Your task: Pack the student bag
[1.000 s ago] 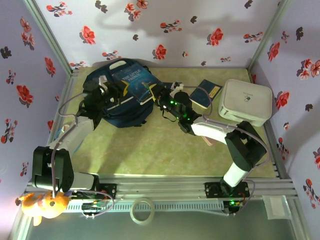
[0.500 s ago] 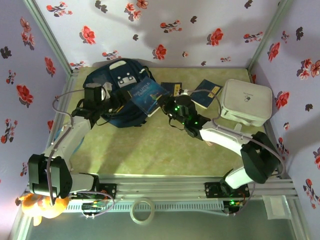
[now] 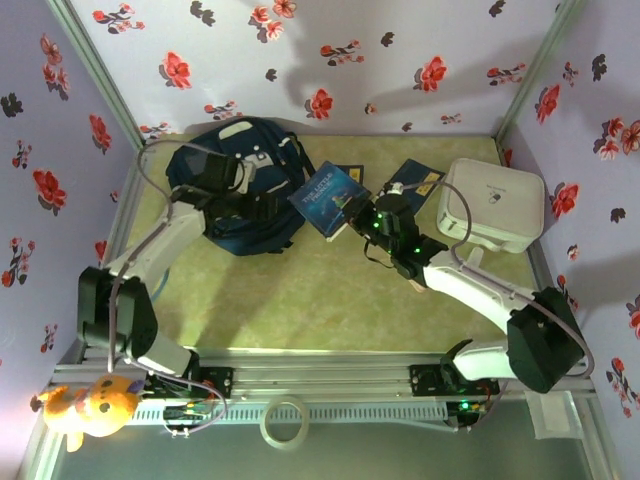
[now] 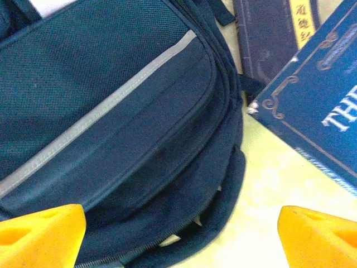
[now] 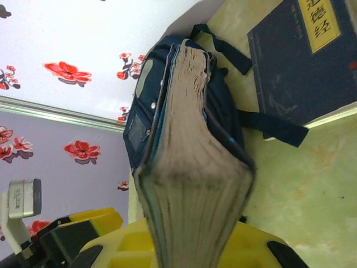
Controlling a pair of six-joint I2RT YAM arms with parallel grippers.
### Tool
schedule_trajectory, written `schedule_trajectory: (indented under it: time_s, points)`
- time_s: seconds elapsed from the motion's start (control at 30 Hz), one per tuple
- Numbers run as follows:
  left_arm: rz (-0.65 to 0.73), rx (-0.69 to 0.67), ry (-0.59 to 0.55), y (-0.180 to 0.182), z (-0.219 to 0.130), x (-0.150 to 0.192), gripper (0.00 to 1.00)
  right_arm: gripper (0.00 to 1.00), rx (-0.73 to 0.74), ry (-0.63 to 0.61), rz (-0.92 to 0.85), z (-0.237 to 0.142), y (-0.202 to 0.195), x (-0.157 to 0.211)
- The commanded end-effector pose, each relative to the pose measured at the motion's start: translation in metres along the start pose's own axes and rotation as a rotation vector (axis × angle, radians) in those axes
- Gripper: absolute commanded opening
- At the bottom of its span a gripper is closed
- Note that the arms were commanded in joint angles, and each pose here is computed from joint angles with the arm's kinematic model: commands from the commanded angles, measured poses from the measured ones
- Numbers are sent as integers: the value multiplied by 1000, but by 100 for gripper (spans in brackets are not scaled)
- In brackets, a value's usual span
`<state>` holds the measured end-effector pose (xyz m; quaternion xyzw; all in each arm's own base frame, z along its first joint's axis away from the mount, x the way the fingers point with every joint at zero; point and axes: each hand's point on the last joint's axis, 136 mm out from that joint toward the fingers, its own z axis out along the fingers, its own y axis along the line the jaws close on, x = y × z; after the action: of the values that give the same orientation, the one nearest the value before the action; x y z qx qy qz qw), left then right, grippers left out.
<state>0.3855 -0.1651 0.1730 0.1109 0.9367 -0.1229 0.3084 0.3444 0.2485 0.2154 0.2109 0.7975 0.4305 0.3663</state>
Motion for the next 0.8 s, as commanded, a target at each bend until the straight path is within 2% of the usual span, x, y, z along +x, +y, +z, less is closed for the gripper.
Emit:
schedule_trajectory:
  time_s: [0.0, 0.1, 0.17, 0.3, 0.53, 0.77]
  points:
    - [258, -93, 95, 4, 14, 4, 82, 4, -50, -48, -47, -11, 12, -20]
    - [367, -85, 196, -2, 28, 8, 66, 4, -15, -53, -64, -12, -2, -27]
    - [415, -73, 244, -6, 33, 6, 60, 4, -1, -57, -78, -13, -8, -31]
    - [498, -64, 318, -9, 50, 7, 55, 4, 32, -47, -83, -14, -17, -35]
    - [554, -112, 402, 2, 85, 11, 51, 5, 52, -55, -81, -11, -21, -41]
    - [584, -199, 411, 17, 104, 11, 45, 6, 60, -53, -85, -4, -20, -43]
